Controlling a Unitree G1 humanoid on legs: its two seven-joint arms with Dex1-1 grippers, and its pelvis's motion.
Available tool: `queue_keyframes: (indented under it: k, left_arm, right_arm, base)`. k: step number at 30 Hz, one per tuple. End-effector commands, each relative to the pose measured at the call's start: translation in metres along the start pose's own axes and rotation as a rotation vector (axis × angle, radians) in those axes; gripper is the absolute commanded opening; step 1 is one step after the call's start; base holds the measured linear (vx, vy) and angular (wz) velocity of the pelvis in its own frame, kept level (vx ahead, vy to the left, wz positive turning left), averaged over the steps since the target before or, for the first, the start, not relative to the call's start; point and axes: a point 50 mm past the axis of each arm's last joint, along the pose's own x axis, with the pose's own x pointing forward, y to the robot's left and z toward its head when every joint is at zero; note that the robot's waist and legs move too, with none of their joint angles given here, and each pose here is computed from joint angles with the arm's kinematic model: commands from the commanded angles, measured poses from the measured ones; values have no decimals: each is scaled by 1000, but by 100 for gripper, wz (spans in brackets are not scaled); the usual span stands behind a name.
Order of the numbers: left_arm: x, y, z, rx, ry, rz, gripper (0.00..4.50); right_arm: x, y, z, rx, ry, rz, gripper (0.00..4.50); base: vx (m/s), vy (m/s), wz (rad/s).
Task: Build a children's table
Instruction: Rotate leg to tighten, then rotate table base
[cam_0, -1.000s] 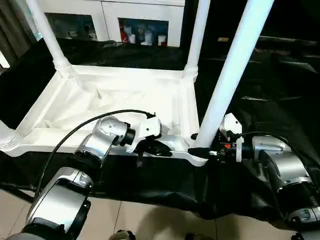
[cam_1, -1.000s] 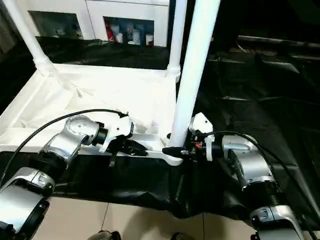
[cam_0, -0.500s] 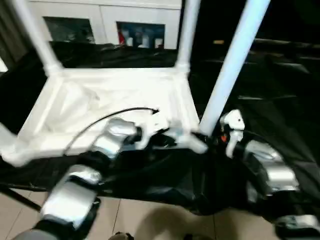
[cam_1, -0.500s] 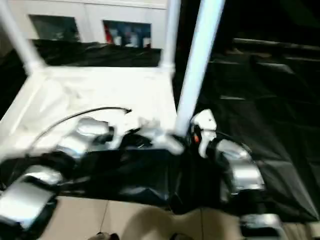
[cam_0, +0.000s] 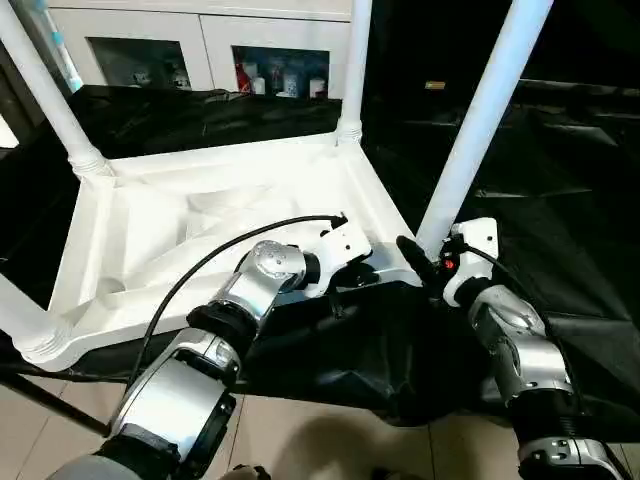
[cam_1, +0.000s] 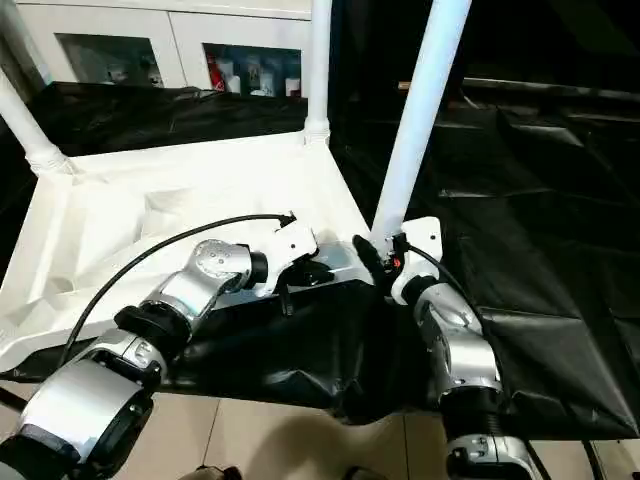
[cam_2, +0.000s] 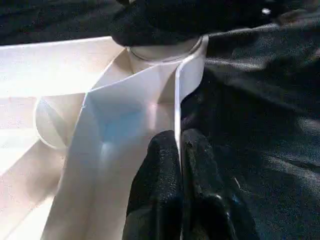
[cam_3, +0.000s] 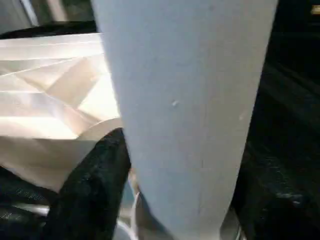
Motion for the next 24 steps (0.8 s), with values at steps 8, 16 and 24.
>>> queue_keyframes:
  k: [8,16,24]
  left_arm:
    - [-27,12,19,-62,-208,22,91]
    - [-66,7,13,-116,-223,65,144]
    - [-122,-24,-18,-210,-58,190,217]
  right_arm:
    - [-53,-20,15,-47,80,344,317]
    - [-59,-10,19,-21,111,469,317]
    - [-36,30,2,61,114,600,317]
  base:
    - [0,0,0]
    - [41,-8,-3]
    - [0,0,0]
